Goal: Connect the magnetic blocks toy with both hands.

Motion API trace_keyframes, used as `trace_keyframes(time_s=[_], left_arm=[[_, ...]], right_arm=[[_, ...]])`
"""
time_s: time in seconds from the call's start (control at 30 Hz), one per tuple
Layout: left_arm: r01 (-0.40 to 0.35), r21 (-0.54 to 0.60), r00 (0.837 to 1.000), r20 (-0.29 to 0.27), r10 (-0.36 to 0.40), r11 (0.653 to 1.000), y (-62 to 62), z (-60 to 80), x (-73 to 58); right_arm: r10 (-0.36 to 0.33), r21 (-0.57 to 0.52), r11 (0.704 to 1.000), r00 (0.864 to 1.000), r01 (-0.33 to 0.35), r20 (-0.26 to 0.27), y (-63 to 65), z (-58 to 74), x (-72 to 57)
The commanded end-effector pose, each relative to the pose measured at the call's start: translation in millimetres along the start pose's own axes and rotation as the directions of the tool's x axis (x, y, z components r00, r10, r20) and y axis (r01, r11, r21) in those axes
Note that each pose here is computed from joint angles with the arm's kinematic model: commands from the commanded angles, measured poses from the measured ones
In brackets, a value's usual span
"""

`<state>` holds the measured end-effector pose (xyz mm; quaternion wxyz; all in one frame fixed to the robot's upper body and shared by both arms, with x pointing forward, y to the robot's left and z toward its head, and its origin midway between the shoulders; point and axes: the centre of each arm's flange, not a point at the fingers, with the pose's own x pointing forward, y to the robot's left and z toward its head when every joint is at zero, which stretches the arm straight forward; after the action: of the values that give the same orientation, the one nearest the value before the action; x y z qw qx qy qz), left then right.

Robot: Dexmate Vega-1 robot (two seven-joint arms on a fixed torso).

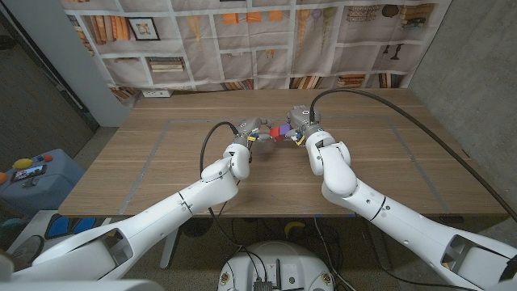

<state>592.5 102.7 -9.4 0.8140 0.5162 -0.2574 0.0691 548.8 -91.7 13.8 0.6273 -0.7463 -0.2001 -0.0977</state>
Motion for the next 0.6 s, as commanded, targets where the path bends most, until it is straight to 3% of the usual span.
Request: trace_keyframes(time_s=[0.03,0.6], left_arm=[[-0.003,-0.004,1.0,0.005,0.003,1.0,0.1,-1.1,-0.9],[-0.009,-0.008,1.0,0.003,0.009,1.0,0.6,-3.2,-2.1]], right_arm=[[0.023,0.015,1.0,1.0,-0.023,0.002,-0.9,-0.3,5.3],[0.049,0.032,0.998,0.999,-0.049,0.019,-3.8,-0.7,9.5]])
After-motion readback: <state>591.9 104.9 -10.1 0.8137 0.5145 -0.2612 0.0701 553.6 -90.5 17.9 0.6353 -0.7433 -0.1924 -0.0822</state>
